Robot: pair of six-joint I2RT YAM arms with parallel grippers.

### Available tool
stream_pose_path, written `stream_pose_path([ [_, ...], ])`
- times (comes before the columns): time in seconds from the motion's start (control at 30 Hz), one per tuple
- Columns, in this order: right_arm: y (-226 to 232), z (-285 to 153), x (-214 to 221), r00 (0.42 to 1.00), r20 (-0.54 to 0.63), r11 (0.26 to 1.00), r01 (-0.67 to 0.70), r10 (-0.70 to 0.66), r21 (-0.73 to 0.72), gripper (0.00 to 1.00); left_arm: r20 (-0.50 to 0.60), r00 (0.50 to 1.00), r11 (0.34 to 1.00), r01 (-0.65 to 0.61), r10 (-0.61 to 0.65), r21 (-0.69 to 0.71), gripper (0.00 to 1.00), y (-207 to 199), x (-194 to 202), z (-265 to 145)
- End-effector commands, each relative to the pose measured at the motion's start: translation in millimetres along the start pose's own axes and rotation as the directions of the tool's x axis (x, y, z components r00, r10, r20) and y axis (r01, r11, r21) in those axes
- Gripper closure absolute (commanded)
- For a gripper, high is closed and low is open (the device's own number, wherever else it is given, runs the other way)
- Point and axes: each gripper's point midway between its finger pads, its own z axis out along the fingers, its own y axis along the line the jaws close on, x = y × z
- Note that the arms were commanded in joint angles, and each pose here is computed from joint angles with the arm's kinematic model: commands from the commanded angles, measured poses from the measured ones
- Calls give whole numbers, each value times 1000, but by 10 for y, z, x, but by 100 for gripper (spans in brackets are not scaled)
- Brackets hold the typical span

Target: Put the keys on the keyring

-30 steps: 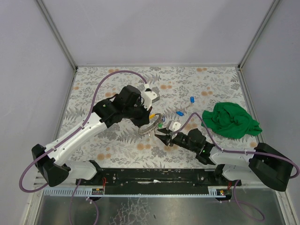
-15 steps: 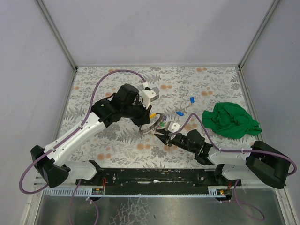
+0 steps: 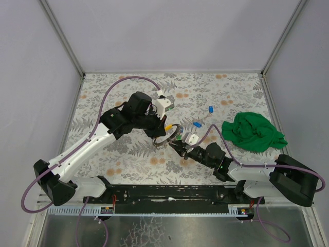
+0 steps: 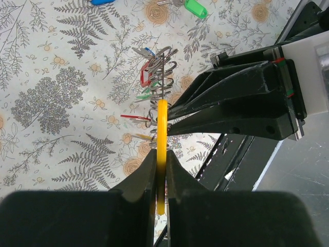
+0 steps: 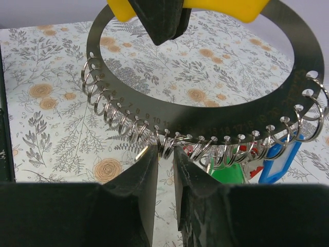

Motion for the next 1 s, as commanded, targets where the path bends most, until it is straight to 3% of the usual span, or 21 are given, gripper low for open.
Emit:
stream_pose_path([
  [0.0, -83, 39, -245, 996, 87, 998, 24, -29, 53, 75, 74, 997, 1000, -16, 14, 21, 100, -28, -174, -10],
  [0.17, -83, 43, -240, 996, 83, 998, 30, -35, 58, 76, 75, 997, 1000, -14, 13, 21, 100, -27, -176, -14],
  [0.5, -29, 62, -235, 997, 69, 998, 46, -48, 32, 87, 79, 997, 1000, 1, -1, -1, 100, 33, -183, -23],
  [0.77, 36, 86, -216, 997, 46, 998, 64, -64, -6, 88, 84, 996, 1000, 13, -14, 11, 100, 45, -197, -27],
  [0.97, 61, 105, -211, 997, 41, 998, 65, -64, -16, 81, 82, 996, 1000, 16, -18, 26, 100, 26, -194, -22],
])
